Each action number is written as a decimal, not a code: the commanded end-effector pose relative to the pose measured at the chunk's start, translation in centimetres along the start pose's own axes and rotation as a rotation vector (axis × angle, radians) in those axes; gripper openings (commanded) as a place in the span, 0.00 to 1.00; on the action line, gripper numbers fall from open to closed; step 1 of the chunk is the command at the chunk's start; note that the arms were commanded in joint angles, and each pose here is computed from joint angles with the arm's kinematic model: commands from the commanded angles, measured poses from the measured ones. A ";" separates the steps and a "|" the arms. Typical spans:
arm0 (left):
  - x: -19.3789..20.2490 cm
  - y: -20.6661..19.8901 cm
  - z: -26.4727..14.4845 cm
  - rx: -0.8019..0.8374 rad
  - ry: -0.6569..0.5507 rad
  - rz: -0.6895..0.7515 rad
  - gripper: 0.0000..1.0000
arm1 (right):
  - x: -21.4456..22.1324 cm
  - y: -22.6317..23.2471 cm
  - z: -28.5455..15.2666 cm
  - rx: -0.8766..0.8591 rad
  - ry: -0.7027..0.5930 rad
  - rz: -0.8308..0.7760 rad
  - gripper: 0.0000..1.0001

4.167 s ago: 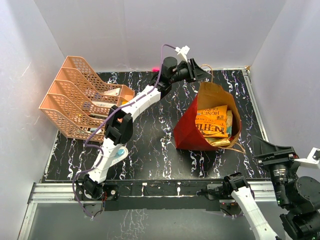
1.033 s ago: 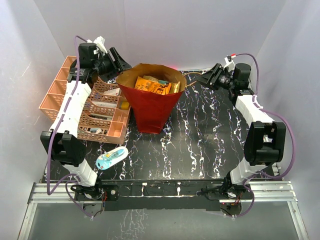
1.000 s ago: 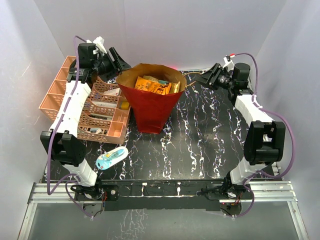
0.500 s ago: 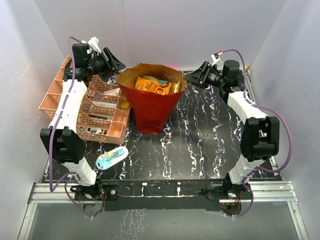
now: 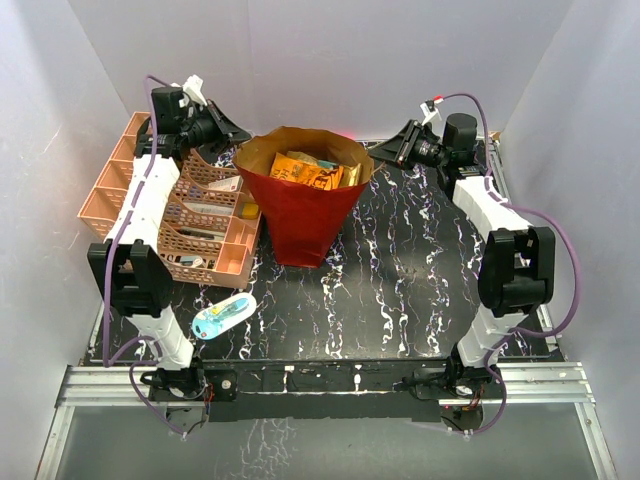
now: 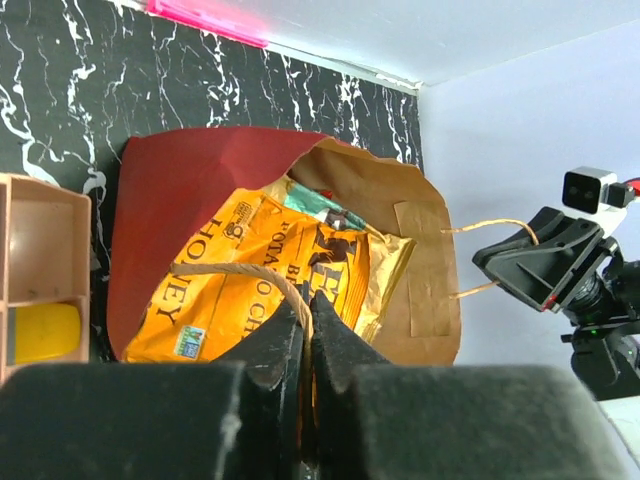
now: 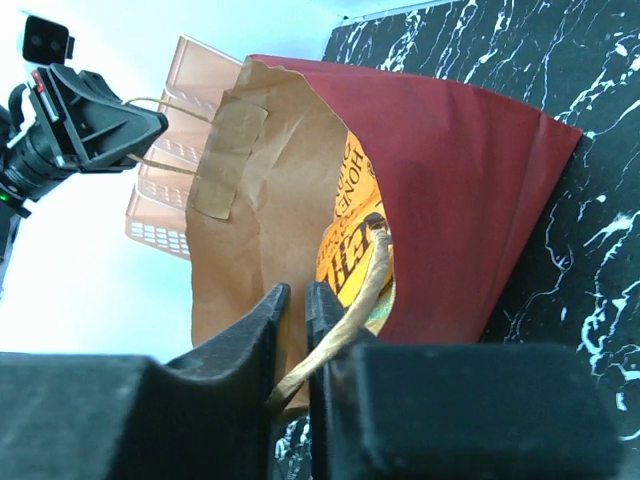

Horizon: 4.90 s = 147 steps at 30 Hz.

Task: Take the snacks out of the paper bag
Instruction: Adjust the paper bag at the center of the board, then take out the snack from the paper bag.

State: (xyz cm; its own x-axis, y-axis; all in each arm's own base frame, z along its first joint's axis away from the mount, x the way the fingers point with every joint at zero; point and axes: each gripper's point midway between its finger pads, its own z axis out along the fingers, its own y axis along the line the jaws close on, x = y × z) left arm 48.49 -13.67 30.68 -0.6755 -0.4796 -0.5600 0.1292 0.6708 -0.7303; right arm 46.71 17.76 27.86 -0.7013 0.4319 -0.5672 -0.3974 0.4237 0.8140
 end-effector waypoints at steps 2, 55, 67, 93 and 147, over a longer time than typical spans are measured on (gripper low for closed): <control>-3.2 -2.4 -0.7 0.060 -0.066 0.033 0.00 | -0.9 3.9 -1.5 -0.041 -0.029 -0.060 0.08; 13.3 -18.4 -5.1 0.659 0.199 0.189 0.00 | 17.2 5.9 -22.2 0.716 -0.070 -0.097 0.97; 13.5 -16.9 -4.0 0.569 0.215 0.136 0.00 | 15.1 10.0 -12.9 0.360 0.089 -0.213 0.88; 13.7 -15.5 -3.2 0.508 0.230 0.123 0.00 | 20.2 -2.0 -7.0 0.570 -0.372 0.534 0.55; 12.6 -14.6 -2.8 0.454 0.229 0.118 0.00 | 16.2 -1.4 -3.1 0.392 -0.545 0.531 0.21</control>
State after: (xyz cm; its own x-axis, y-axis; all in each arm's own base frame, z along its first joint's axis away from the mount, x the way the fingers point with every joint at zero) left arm 36.02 -28.76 32.97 -0.8119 -0.2340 -0.5348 0.4314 0.3766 -0.8198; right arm 32.41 20.40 11.35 -0.3182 0.9306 -0.1808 0.3873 0.3017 0.8712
